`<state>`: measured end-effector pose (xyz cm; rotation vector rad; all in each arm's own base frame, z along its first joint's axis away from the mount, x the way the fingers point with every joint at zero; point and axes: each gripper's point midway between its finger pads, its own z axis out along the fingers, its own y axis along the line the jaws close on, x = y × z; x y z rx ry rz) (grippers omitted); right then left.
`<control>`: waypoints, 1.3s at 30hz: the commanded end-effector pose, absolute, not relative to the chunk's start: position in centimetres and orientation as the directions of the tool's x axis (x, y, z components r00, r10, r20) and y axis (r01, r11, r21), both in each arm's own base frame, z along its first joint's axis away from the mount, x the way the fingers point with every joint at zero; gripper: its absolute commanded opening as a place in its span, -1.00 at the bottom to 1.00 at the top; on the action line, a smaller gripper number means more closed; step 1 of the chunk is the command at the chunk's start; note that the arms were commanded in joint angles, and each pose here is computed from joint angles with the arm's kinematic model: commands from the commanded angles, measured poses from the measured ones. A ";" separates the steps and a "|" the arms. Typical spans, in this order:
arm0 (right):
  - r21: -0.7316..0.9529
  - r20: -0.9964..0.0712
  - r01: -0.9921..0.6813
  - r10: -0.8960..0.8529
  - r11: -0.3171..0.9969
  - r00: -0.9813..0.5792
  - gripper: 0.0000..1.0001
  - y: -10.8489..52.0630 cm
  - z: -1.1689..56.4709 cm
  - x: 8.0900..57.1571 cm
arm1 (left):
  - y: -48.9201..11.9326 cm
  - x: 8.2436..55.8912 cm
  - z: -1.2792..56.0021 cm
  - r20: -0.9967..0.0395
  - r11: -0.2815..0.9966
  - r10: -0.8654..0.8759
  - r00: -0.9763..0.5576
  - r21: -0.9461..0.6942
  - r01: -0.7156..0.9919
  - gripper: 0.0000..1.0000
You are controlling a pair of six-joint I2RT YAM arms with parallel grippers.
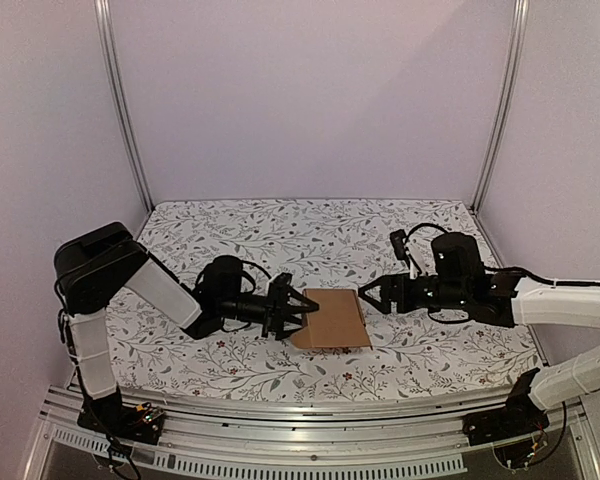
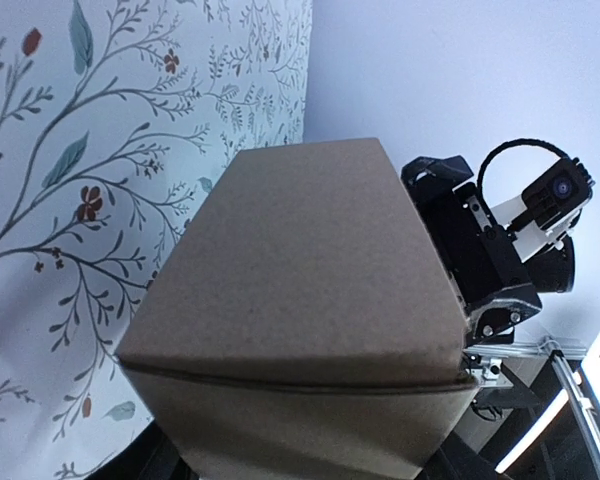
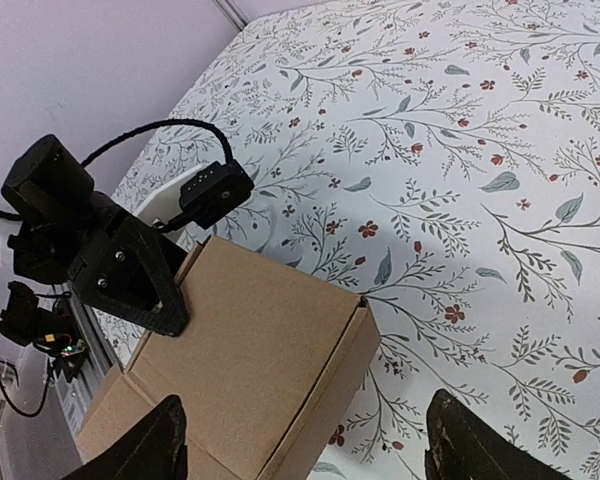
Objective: Fold the paper box
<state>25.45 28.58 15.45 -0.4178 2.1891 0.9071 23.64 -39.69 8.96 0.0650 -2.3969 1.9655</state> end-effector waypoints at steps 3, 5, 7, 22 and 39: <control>0.274 -0.885 -0.794 -0.180 0.543 -0.429 0.98 29.8 20.8 23.4 | -36.9 22.1 14.9 0.057 -0.003 0.076 -0.996 -0.998 -0.057 -0.46; 0.192 -0.923 -0.853 -0.207 0.485 -0.325 0.98 30.2 22.3 22.3 | -36.3 21.5 16.8 0.033 -0.067 0.097 -0.995 -0.997 -0.040 -0.56; 0.090 -0.948 -0.898 -0.239 0.430 -0.210 0.98 30.5 23.4 21.3 | -35.6 21.0 17.8 0.049 -0.107 0.114 -0.992 -0.992 -0.062 -0.66; -0.680 -0.689 -0.728 -0.421 0.090 0.590 0.98 34.3 23.5 14.1 | -31.6 17.2 20.7 0.077 -0.079 0.276 -0.958 -0.992 -0.102 -0.96; -0.975 -0.196 -0.223 -0.535 0.015 0.822 0.98 38.9 22.9 12.2 | -30.8 14.8 22.6 0.040 -0.084 0.351 -0.936 -0.994 -0.074 -1.00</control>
